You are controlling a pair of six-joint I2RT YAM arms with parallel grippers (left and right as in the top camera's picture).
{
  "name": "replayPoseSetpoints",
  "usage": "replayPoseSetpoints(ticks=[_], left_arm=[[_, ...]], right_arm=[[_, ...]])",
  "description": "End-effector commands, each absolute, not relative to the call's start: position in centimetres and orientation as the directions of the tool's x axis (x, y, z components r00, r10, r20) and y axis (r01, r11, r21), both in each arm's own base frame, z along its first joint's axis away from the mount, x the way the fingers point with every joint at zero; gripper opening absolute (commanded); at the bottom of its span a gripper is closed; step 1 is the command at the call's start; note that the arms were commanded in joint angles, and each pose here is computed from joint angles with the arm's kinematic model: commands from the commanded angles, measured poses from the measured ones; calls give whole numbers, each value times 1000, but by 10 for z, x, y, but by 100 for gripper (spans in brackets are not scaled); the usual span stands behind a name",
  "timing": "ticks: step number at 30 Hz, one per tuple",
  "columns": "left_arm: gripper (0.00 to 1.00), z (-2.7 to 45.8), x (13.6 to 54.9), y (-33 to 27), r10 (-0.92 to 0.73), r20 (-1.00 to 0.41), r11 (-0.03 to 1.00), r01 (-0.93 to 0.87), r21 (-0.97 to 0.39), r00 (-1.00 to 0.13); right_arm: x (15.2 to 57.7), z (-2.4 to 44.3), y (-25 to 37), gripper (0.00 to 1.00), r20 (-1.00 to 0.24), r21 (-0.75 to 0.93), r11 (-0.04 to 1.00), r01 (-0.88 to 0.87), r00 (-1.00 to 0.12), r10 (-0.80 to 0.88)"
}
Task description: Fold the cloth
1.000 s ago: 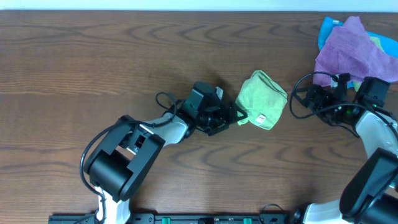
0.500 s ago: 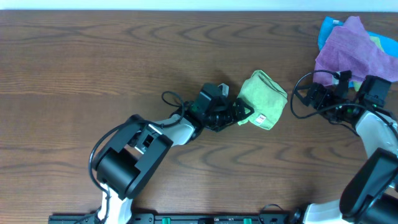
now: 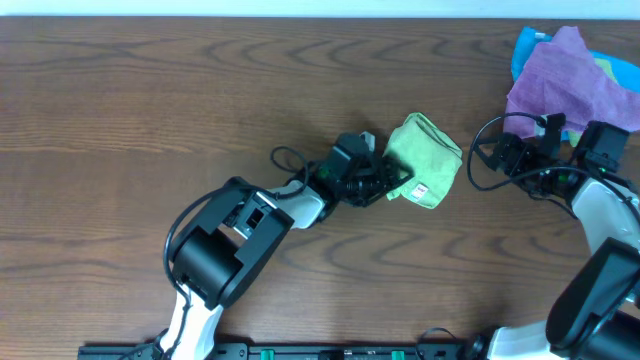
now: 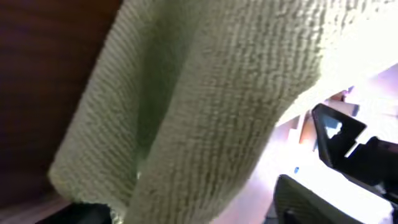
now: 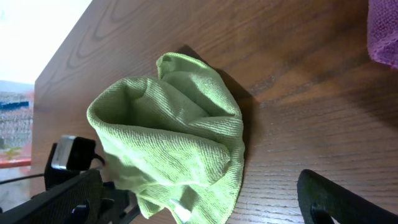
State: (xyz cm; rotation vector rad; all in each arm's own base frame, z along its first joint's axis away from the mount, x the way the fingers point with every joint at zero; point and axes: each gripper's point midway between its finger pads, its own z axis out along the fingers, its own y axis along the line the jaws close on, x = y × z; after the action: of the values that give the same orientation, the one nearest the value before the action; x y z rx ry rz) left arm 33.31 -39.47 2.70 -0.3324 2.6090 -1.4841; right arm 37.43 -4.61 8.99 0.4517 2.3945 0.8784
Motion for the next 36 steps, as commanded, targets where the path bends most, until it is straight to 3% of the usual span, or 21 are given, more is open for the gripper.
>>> replayPoseSetpoints(ticks=[1, 3, 6, 10, 25, 31, 33, 34, 36], left_arm=[[50, -3, 316, -385, -216, 91, 528, -195, -827, -972], [47, -5, 313, -382, -205, 113, 531, -207, -821, -972], [27, -13, 309, -375, -215, 143, 556, -241, -795, -966], [22, -14, 308, -374, -210, 142, 563, -238, -791, -967], [18, -27, 292, -365, -174, 185, 615, -253, -747, -967], [15, -31, 299, -361, -199, 137, 637, -235, -734, -970], [18, -33, 302, -359, -205, 115, 646, -223, -730, -972], [25, -33, 303, -359, -201, 100, 652, -209, -729, -974], [21, -36, 304, -356, -195, 72, 667, -186, -721, -978]], right_arm=[[373, 91, -46, 99, -388, 671, 734, 104, -795, 467], [373, 91, -46, 99, -388, 671, 734, 104, -795, 467], [373, 91, -46, 99, -388, 671, 734, 104, -795, 467], [373, 91, -46, 99, -387, 671, 734, 104, -795, 467], [373, 89, -50, 99, -385, 660, 742, 123, -792, 473], [374, 89, -50, 99, -386, 659, 742, 122, -792, 473], [374, 89, -50, 99, -388, 659, 742, 121, -791, 473], [374, 89, -50, 99, -388, 659, 742, 121, -791, 473], [374, 89, -50, 99, -388, 659, 742, 121, -791, 473]])
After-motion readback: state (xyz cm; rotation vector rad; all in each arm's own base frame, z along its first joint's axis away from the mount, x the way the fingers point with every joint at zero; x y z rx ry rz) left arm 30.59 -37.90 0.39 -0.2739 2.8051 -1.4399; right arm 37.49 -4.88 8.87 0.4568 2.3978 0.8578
